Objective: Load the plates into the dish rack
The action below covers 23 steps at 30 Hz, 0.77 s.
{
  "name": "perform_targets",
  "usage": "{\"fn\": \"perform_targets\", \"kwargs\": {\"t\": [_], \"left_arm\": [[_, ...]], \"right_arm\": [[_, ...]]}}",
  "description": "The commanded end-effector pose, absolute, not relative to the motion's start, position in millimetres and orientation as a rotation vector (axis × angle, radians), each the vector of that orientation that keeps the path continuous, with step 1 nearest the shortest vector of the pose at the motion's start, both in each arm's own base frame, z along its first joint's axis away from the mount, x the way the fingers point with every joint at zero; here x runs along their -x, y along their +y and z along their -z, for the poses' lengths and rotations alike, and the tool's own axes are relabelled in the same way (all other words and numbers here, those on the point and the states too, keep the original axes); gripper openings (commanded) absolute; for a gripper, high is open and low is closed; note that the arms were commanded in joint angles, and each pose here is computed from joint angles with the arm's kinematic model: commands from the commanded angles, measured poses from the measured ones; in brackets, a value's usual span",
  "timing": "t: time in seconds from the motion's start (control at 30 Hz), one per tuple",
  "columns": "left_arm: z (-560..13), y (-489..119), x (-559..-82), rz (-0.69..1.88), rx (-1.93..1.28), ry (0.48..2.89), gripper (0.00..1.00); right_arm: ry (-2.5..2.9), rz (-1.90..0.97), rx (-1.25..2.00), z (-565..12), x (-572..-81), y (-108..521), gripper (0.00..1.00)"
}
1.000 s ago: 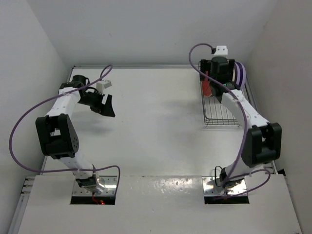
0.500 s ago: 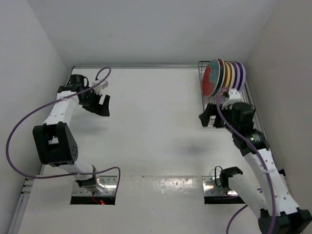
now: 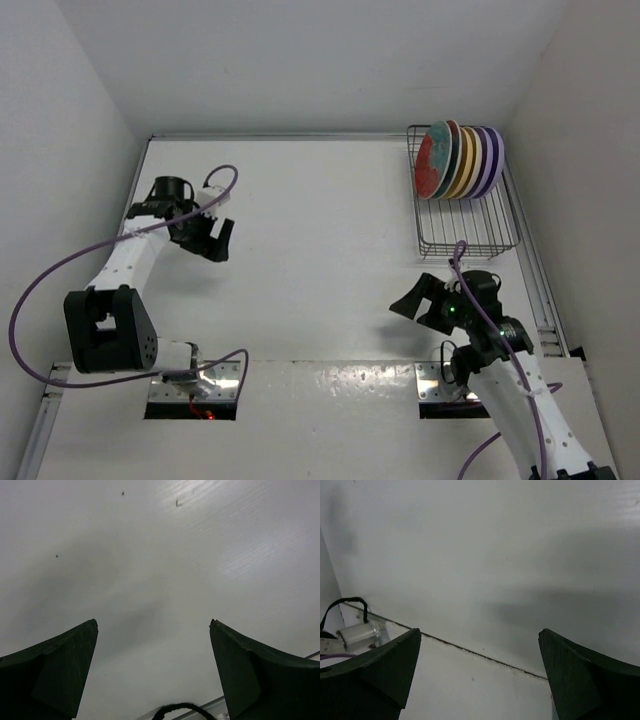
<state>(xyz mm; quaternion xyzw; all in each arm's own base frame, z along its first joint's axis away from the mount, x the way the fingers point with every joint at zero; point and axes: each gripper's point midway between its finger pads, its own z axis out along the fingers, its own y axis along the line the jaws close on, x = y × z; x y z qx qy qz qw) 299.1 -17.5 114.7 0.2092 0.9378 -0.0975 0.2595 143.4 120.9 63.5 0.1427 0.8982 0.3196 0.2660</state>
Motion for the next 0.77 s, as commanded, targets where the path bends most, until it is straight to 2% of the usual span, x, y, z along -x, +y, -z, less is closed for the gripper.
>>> {"fn": "perform_targets", "kwargs": {"t": [0.0, 0.2, 0.73], "left_arm": [[-114.1, -8.2, -287.2, 0.150, -0.607, 2.533, 0.99], [-114.8, -2.2, -277.5, 0.056, -0.659, 2.509, 0.99], [-108.4, -23.2, -279.0, 0.133, -0.695, 2.452, 0.99]], "right_arm": [[2.504, -0.916, -0.413, -57.5, -129.1, 127.1, 1.00], [2.519, -0.864, -0.377, -55.5, -130.4, 122.4, 1.00], [2.500, -0.813, -0.368, -51.3, -133.5, 116.3, 1.00]]}}
